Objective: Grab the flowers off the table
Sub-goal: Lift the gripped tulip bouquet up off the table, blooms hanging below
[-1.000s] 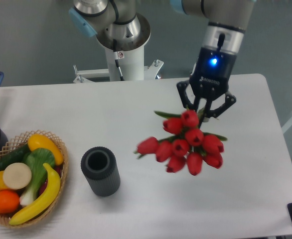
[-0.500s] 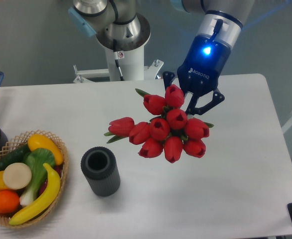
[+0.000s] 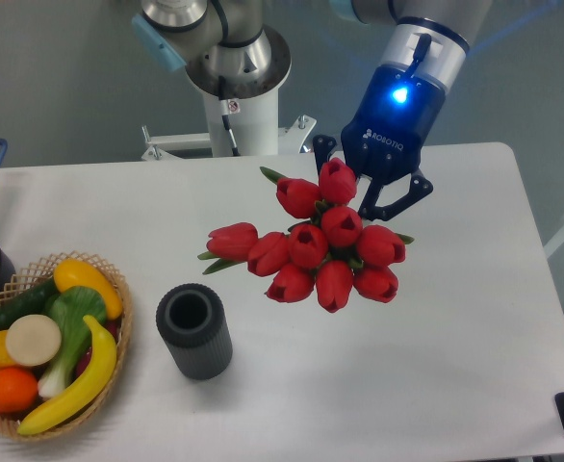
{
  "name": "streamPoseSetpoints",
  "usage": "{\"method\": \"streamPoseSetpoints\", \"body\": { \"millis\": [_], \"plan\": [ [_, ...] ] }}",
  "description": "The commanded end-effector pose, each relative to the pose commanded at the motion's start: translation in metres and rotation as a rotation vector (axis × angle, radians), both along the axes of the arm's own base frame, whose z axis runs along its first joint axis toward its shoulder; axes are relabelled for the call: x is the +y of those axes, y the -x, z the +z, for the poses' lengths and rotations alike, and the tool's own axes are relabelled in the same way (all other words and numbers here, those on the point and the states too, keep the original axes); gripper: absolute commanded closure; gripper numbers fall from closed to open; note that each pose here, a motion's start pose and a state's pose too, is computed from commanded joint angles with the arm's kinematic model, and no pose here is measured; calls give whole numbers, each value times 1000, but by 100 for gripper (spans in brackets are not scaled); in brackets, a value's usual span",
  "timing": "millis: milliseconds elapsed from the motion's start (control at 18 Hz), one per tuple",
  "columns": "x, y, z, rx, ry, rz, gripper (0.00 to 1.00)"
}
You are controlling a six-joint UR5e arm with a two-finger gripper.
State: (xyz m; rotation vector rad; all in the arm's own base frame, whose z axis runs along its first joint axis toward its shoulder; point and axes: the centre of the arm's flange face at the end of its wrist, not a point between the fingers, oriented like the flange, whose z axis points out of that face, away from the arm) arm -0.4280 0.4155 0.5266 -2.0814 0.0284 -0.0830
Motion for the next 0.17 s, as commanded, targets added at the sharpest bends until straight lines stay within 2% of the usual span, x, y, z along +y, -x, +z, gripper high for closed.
{"method": "streamPoseSetpoints", "body": {
  "millis": [167],
  "plan": [
    [-1,1,1,1,-2,1,80]
  ]
}}
